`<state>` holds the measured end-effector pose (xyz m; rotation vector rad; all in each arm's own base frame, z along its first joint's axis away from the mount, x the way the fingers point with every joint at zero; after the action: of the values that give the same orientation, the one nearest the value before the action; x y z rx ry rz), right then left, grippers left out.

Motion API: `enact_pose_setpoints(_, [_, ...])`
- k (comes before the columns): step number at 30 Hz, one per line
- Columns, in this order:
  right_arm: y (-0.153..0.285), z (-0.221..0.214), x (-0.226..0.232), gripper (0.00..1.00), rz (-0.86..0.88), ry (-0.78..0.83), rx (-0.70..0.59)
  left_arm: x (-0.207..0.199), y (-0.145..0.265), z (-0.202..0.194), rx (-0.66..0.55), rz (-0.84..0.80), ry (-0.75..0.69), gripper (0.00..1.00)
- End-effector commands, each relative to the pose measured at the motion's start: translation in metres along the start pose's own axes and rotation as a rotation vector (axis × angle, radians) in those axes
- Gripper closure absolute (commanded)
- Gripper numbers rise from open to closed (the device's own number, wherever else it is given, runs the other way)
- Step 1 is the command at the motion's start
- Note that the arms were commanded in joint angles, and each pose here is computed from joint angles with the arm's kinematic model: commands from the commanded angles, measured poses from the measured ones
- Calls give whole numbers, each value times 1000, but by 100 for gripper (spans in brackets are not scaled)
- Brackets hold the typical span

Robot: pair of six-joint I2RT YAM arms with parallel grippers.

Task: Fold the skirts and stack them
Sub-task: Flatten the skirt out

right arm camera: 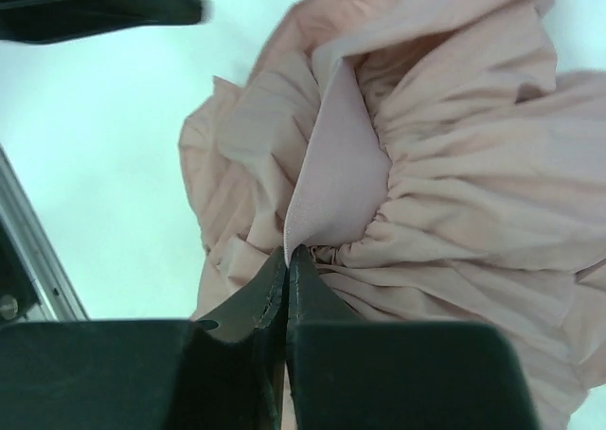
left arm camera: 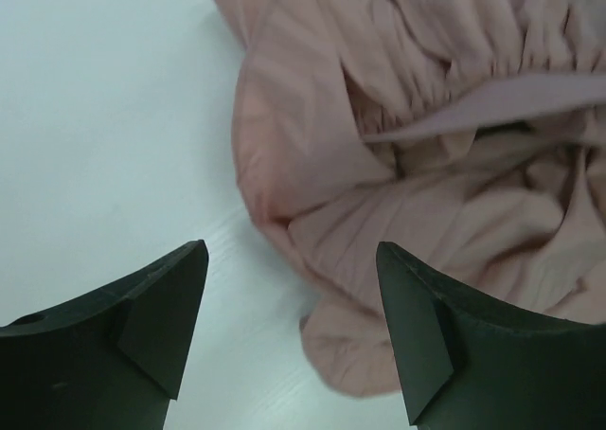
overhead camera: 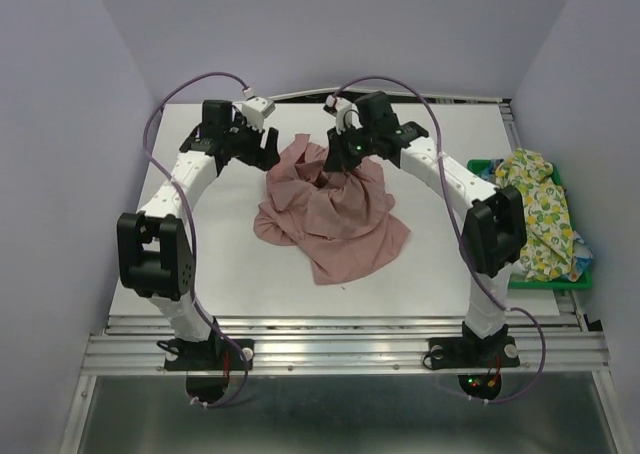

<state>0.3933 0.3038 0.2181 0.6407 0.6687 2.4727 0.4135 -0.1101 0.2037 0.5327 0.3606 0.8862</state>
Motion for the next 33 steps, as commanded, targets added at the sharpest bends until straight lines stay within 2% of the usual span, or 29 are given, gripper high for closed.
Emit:
enact_pose_setpoints(1, [65,77,56,99,96,164,-236,-24,-7,27,-102,-234,126,23])
enact_pose_setpoints(4, [100,102,84,99,166,207,-293,-26,-9,28,-169,-232,120,24])
enact_pose_setpoints(6, [107,111,86,99,156,233,-315,-23,-16,9,-116,-190,158,24])
enact_pose_setpoints(10, [122,141,64,99,-24,295,-392,1,-30,-49,65,-78,283,25])
enact_pose_setpoints(11, [128,149,68,99,-22,301,-415,5,-29,-57,80,-70,307,26])
enact_pose_setpoints(12, [131,155,70,99,-21,321,-433,8,-28,-67,101,-62,325,32])
enact_pose_setpoints(15, [117,140,67,99,14,310,-391,19,-16,-72,111,-40,319,39])
enact_pose_setpoints(18, [91,98,49,99,-8,259,-291,25,16,-43,-25,-83,282,39])
enact_pose_setpoints(19, [85,75,49,99,15,217,-244,20,32,-28,-79,-83,235,36])
enact_pose_setpoints(22, [76,50,46,99,19,151,-207,-1,52,-7,-161,-115,172,32])
enact_pose_setpoints(25, [66,22,37,99,-12,87,-163,-44,47,-8,-146,-162,101,30])
enact_pose_setpoints(28, [62,15,34,99,-22,51,-157,-83,37,-17,-133,-205,61,28])
enact_pose_setpoints(33, [52,16,27,99,-44,2,-148,-108,27,-28,-141,-104,45,27])
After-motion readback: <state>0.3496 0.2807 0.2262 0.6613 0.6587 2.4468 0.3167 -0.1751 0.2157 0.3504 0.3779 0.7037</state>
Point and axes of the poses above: each gripper's point midway between its finger pads, its own y axis back along the fingers, its own x axis along the line the jaws close on, z = x × y, the point moved 4 cm from there along y, back along the fingers, and after that the axes turned 1 degree about y, right-handed, at the moved point
